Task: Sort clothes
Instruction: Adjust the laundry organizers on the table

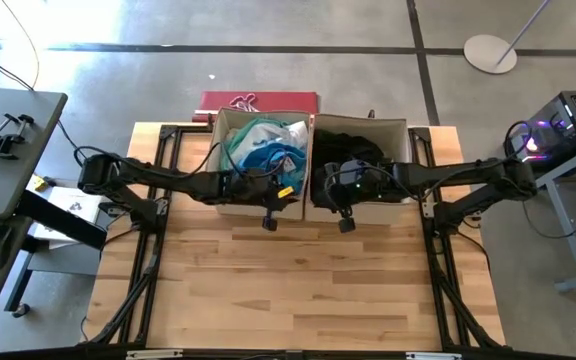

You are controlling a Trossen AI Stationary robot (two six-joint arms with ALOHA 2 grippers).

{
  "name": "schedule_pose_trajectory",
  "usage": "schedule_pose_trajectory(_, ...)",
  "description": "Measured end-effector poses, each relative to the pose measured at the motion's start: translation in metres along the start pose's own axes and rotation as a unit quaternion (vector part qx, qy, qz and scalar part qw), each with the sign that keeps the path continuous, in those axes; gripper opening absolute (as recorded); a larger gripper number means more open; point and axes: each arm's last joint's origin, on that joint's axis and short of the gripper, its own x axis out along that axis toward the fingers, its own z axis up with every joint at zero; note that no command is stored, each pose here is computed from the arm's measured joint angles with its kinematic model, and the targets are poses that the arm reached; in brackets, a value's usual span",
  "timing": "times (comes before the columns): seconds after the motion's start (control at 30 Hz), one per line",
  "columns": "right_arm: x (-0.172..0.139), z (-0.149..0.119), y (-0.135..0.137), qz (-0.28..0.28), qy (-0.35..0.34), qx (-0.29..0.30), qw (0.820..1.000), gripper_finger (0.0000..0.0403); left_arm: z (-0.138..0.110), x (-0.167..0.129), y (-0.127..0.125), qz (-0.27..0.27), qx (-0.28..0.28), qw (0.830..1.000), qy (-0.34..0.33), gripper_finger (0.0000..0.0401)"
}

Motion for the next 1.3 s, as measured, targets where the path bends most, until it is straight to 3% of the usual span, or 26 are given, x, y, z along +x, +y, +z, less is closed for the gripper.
schedule_pose_trajectory(0.27, -0.026, 0.012, -0.004, -0.046, -0.001, 0.041, 0.998, 0.0134, 0.006, -0.001, 0.006, 0.007, -0.052, 0.998, -0.033, 0.0107)
schedule_pose_trajectory(0.37, -0.052, 0.027, -0.004, -0.045, -0.002, 0.075, 0.996, 0.0174, 0.019, -0.013, 0.009, 0.011, -0.074, 0.996, -0.046, 0.0143)
schedule_pose_trajectory(0.5, -0.076, 0.036, 0.004, -0.036, 0.045, 0.136, 0.989, 0.0198, 0.042, -0.04, 0.01, 0.021, -0.092, 0.995, -0.032, 0.0167)
schedule_pose_trajectory(0.6, -0.082, 0.034, 0.012, -0.037, 0.082, 0.155, 0.984, 0.0201, 0.048, -0.061, 0.005, 0.015, -0.093, 0.995, 0.023, 0.0171)
schedule_pose_trajectory(0.73, -0.07, 0.02, 0.018, -0.059, 0.117, 0.153, 0.98, 0.0201, 0.034, -0.079, -0.001, 0.001, -0.097, 0.987, 0.125, 0.0167)
schedule_pose_trajectory(0.93, -0.038, 0.004, 0.017, -0.071, 0.112, 0.132, 0.982, 0.0202, 0.005, -0.078, 0.004, 0.003, -0.151, 0.955, 0.254, 0.0151)
schedule_pose_trajectory(1.03, -0.022, 0.001, 0.014, -0.063, 0.118, 0.119, 0.984, 0.0194, -0.002, -0.072, 0.008, 0.008, -0.162, 0.948, 0.275, 0.0139)
schedule_pose_trajectory(1.3, 0.019, 0.003, 0.006, -0.062, 0.103, 0.062, 0.991, 0.0078, -0.007, -0.065, 0.009, 0.002, -0.203, 0.937, 0.285, 0.0072)
